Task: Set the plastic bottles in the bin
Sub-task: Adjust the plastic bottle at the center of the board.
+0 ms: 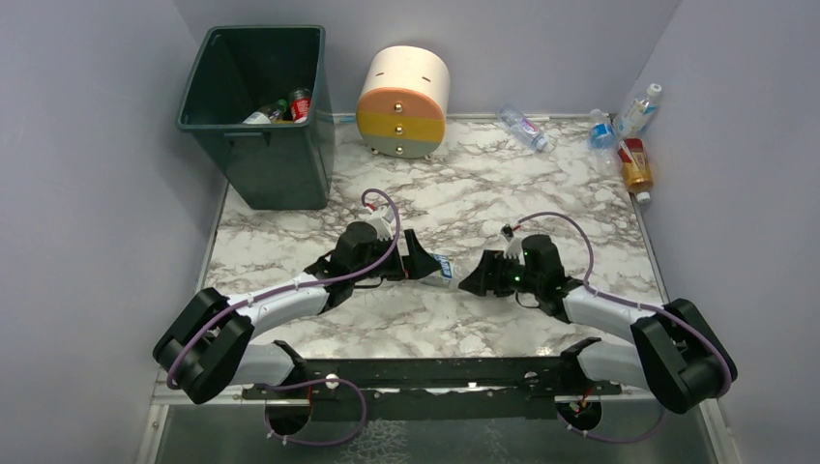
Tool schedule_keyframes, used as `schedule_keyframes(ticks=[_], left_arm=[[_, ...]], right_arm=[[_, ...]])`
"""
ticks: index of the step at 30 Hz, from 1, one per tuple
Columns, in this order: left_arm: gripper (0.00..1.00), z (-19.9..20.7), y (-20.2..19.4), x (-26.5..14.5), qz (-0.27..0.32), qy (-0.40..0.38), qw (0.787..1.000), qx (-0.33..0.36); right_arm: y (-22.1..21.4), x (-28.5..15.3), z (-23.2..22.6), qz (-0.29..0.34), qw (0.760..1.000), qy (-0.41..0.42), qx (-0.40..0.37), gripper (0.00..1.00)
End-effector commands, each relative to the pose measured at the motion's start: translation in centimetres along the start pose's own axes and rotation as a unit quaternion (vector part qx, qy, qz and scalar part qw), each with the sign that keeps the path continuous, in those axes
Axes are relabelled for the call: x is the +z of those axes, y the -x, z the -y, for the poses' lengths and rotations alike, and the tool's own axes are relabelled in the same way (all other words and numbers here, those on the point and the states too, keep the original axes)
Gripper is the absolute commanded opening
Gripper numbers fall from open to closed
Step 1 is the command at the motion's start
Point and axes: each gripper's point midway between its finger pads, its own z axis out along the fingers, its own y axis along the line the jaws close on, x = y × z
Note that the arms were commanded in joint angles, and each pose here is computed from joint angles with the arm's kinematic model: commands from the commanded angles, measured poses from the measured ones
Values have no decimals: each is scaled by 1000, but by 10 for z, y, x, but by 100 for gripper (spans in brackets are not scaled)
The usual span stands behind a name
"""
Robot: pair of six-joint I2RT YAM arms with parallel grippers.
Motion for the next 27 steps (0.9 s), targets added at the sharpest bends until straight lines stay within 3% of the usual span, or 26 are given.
schedule_keyframes(ticks=[1,27], left_arm=[[99,10,9,-1,11,-21,1000,12],[99,12,5,-3,5,-26,1000,-1]], right_arm=[[4,-6,-2,5,1000,-9,-12,76],[42,-6,-15,53,998,-9,-39,79]])
